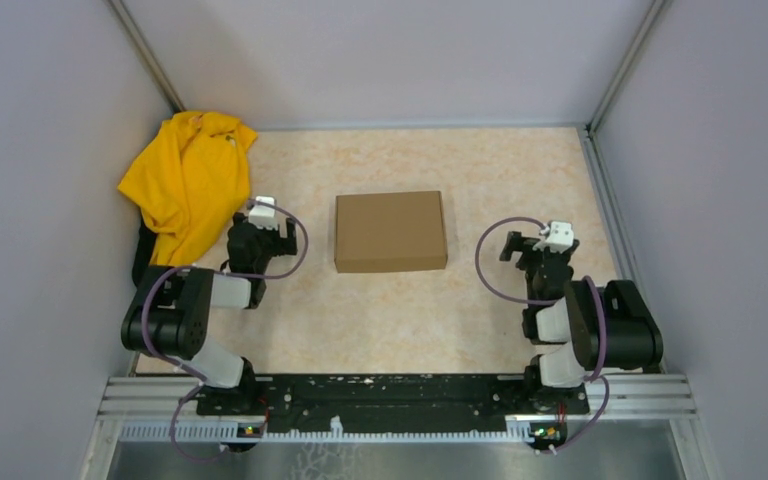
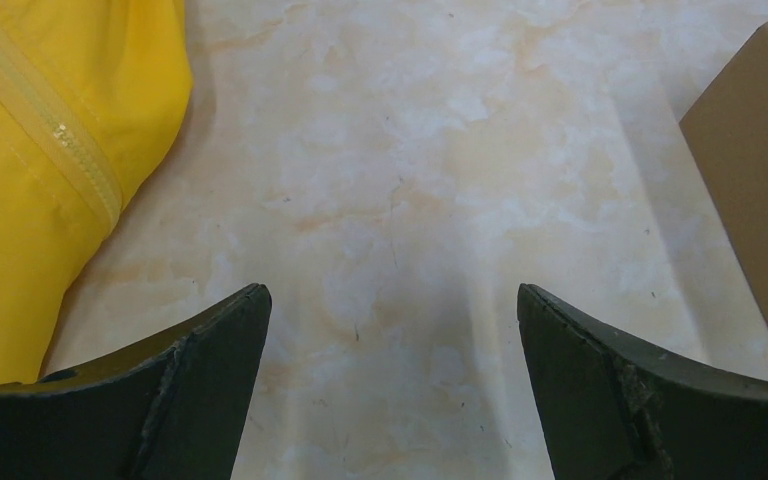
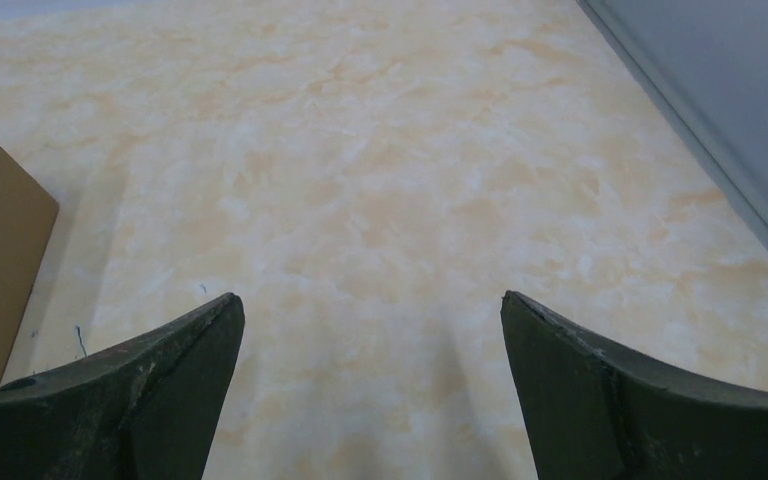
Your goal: Fold the paper box
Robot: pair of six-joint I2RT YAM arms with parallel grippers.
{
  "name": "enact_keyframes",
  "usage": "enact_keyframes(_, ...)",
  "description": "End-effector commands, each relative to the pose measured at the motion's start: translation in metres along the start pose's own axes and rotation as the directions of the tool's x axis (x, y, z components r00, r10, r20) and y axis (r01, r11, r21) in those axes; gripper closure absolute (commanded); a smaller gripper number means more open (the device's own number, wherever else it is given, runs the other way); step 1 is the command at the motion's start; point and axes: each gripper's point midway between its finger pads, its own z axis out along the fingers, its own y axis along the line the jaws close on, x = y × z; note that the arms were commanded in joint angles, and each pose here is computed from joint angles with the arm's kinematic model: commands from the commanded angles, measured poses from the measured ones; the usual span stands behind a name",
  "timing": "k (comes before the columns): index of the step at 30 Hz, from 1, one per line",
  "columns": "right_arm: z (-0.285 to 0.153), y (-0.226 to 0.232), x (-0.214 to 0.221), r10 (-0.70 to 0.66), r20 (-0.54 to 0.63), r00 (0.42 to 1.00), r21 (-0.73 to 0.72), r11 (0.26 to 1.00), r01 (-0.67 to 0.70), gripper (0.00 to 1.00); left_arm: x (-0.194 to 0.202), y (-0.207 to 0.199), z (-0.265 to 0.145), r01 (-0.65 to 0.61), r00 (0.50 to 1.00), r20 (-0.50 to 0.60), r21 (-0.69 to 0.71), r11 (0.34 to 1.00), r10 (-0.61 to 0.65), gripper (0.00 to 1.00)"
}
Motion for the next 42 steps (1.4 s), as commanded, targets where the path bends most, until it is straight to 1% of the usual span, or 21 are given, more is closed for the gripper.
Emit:
enact_keyframes(1, 0.026, 0.022, -0.017, -0.038, 0.005, 0.999, -0.107, 0.994, 0.039, 0.01, -0.016, 0.008, 0.007, 0.019, 0.998, 0.06, -0.026, 0.999, -0.017, 0.01)
enact_keyframes(3, 0.03, 0.022, -0.017, -0.042, -0.01, 0.999, -0.104, 0.994, 0.041, 0.01, -0.015, 0.013, 0.005, 0.039, 0.997, 0.066, -0.051, 0.998, -0.035, 0.01)
enact_keyframes(7, 0.03, 0.022, -0.017, -0.039, -0.006, 0.999, -0.102, 0.994, 0.038, 0.01, -0.02, 0.022, -0.008, 0.077, 0.989, 0.133, -0.1, 0.992, -0.063, 0.01)
enact_keyframes(10, 0.029, 0.016, -0.018, -0.027, 0.0, 1.0, -0.069, 0.997, 0.027, 0.01, -0.019, 0.02, -0.015, 0.063, 0.983, 0.178, -0.086, 0.994, -0.047, 0.01)
enact_keyframes(21, 0.03, 0.013, -0.017, -0.037, -0.004, 0.999, -0.053, 0.998, 0.037, 0.01, -0.016, 0.021, -0.017, 0.071, 0.982, 0.179, -0.087, 0.994, -0.055, 0.01)
enact_keyframes(23, 0.028, 0.012, -0.018, -0.065, 0.003, 0.998, -0.016, 0.998, 0.065, 0.01, -0.017, 0.021, -0.017, 0.071, 0.982, 0.179, -0.086, 0.994, -0.055, 0.01)
enact_keyframes(27, 0.023, 0.009, -0.021, -0.065, 0.026, 0.998, 0.03, 0.997, 0.064, 0.01, -0.015, 0.021, -0.017, 0.07, 0.983, 0.178, -0.088, 0.994, -0.054, 0.01)
enact_keyframes(29, 0.023, -0.002, -0.022, -0.034, 0.032, 0.999, 0.102, 0.994, 0.031, 0.01, -0.016, 0.021, -0.016, 0.071, 0.983, 0.178, -0.088, 0.994, -0.054, 0.01)
enact_keyframes(30, 0.022, -0.012, -0.022, -0.012, 0.035, 0.999, 0.161, 0.987, 0.007, 0.01, -0.015, 0.021, -0.016, 0.071, 0.983, 0.176, -0.088, 0.994, -0.055, 0.01)
enact_keyframes(31, 0.022, -0.015, -0.022, -0.002, 0.035, 0.999, 0.175, 0.985, -0.004, 0.01, -0.015, 0.021, -0.016, 0.071, 0.983, 0.177, -0.089, 0.993, -0.055, 0.01)
enact_keyframes(37, 0.023, -0.014, -0.021, -0.002, 0.032, 0.999, 0.171, 0.985, -0.004, 0.01, -0.016, 0.021, -0.017, 0.072, 0.982, 0.18, -0.089, 0.993, -0.055, 0.01)
enact_keyframes(39, 0.026, -0.005, -0.02, -0.03, 0.016, 0.999, 0.125, 0.992, 0.028, 0.01, -0.016, 0.021, -0.017, 0.072, 0.982, 0.18, -0.09, 0.993, -0.055, 0.01)
enact_keyframes(42, 0.026, -0.004, -0.02, -0.034, 0.016, 0.999, 0.119, 0.992, 0.032, 0.01, -0.016, 0.021, -0.017, 0.072, 0.982, 0.181, -0.089, 0.993, -0.055, 0.01)
